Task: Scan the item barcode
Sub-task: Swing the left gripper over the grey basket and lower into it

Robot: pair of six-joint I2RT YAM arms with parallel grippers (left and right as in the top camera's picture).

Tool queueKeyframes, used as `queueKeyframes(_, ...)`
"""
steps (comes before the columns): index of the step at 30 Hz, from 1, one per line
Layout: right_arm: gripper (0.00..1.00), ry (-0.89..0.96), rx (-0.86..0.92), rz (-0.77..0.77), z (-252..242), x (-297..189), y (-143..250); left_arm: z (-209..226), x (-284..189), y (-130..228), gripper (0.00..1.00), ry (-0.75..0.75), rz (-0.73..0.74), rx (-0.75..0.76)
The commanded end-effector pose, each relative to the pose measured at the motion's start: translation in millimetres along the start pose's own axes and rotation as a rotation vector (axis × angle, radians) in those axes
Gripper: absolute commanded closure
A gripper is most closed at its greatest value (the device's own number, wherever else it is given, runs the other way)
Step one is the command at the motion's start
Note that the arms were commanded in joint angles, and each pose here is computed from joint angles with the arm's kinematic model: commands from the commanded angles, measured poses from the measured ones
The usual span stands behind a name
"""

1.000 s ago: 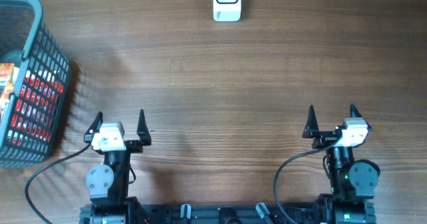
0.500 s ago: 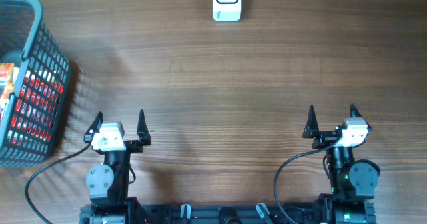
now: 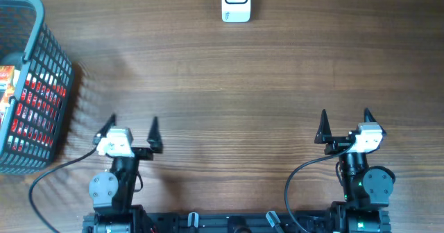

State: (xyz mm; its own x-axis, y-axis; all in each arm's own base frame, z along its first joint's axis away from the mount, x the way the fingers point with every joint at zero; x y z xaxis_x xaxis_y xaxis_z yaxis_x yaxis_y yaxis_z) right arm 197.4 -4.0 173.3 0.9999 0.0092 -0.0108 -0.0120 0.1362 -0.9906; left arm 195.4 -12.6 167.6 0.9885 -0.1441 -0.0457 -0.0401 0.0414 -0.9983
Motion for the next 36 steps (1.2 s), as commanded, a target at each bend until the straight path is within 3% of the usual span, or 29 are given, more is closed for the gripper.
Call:
queueKeyframes(1, 0.0, 0.021, -0.005, -0.011, -3, 0, -1, -57, -14, -10, 0.0, 0.491, -0.023, -0.177)
queueKeyframes(10, 0.0, 0.021, -0.005, -0.011, -3, 0, -1, -76, -32, -39, 0.0, 0.689, -0.177, -0.066)
queueKeyframes(16, 0.0, 0.021, -0.005, -0.011, -3, 0, -1, -77, -45, -75, 0.0, 0.699, -0.36, -0.008)
queueKeyframes(21, 0.0, 0.021, -0.005, -0.011, -3, 0, -1, -70, -54, -118, 0.0, 0.619, -0.426, 0.007)
queueKeyframes(28, 0.0, 0.021, -0.005, -0.011, -3, 0, -1, -58, -51, -177, 0.0, 0.525, -0.36, 0.073)
queueKeyframes(32, 0.0, 0.021, -0.005, -0.011, -3, 0, -1, -39, -31, -214, 0.0, 0.427, -0.158, -0.007)
queueKeyframes(36, 0.0, 0.021, -0.005, -0.011, -3, 0, -1, -43, -21, -241, 0.0, 0.521, -0.052, -0.042)
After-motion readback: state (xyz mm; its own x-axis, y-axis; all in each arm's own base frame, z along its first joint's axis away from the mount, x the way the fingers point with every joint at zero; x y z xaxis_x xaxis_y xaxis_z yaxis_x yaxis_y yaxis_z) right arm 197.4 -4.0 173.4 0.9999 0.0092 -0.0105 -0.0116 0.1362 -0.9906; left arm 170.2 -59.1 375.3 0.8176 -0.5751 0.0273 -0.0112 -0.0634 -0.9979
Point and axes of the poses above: each gripper's point midway between its finger pads, its own x axis out along the fingers, its own z axis along the line the jaws close on, y = z × x, the point moved 5 cm from there along -x, back along the fingers, and after that the axes turned 9 degrees about x, right-handed, at the moved point
